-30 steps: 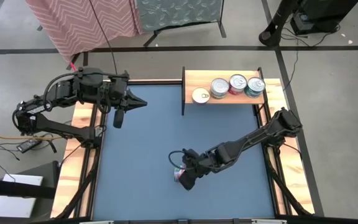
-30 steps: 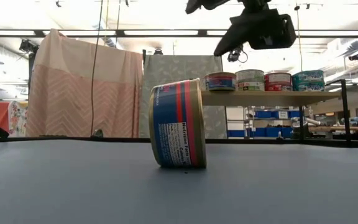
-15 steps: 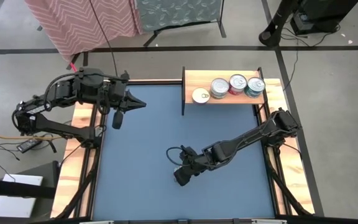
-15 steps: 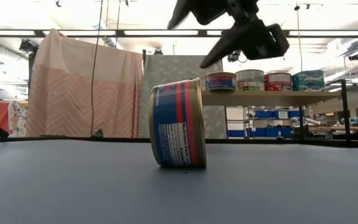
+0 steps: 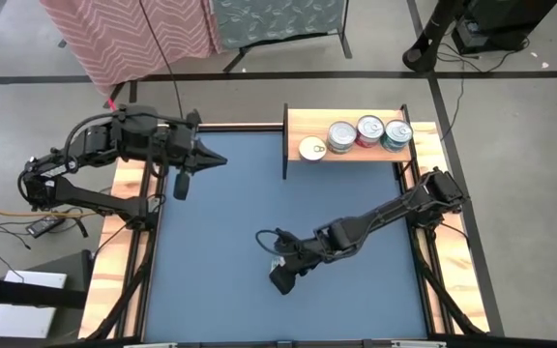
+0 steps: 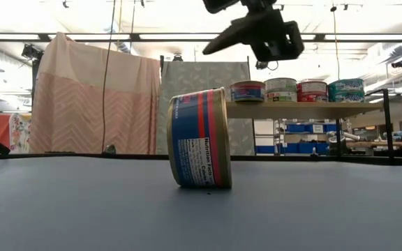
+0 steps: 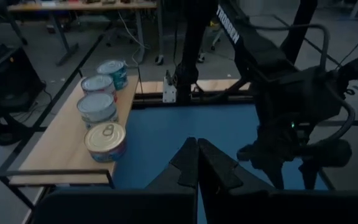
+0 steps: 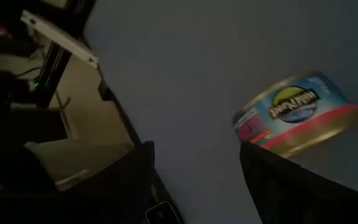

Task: Stack canned seafood by type on shelf
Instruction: Stack the blue-pink tuna can on top of the blue-pink tuna can on the shelf

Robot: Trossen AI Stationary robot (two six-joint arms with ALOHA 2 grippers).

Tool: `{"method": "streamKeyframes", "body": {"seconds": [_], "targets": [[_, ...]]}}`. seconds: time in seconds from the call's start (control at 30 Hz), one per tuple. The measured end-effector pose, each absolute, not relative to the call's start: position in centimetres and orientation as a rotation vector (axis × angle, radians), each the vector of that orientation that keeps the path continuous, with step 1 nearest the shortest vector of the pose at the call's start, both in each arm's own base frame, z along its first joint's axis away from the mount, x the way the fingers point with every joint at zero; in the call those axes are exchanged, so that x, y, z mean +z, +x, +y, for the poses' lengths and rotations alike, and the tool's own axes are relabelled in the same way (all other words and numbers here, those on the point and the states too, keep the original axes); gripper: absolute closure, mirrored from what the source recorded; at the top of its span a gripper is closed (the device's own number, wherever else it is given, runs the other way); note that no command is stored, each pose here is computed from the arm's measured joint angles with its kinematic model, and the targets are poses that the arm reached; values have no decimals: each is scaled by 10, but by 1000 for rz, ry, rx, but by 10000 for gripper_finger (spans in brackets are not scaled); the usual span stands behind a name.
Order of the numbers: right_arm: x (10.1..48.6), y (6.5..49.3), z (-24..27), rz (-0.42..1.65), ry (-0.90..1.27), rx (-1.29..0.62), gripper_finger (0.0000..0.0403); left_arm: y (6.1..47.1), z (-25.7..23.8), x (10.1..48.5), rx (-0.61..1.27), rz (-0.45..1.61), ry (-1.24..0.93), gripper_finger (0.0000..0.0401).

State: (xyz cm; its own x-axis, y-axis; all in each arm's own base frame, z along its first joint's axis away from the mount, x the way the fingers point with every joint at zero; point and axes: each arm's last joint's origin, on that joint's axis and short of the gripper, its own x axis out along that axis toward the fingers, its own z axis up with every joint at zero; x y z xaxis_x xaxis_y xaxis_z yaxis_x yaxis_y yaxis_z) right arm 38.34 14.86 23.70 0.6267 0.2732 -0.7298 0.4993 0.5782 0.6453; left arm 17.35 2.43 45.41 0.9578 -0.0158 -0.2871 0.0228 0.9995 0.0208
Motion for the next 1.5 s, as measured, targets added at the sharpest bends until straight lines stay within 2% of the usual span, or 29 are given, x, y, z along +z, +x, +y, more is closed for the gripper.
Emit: {"method": "streamKeyframes", "body": {"seconds": [0.3, 0.63, 0.83, 1.03, 1.37, 1.5], "targets": [[242, 394, 135, 868, 881, -40, 155, 176, 25, 466, -16, 169, 45, 393], [247, 405, 108, 880, 956, 101, 157, 177, 25, 477, -12, 55, 64, 393], [250, 410, 99, 799, 869, 91, 157, 178, 24, 477, -42, 49, 35, 393], [251, 413, 90, 751, 945, -4, 161, 179, 22, 477, -109, 52, 32, 393], [252, 406, 108, 805, 946, 48, 151, 179, 22, 476, -108, 55, 33, 393], [250, 391, 117, 933, 921, 15, 143, 179, 23, 476, -101, 58, 33, 393]]}}
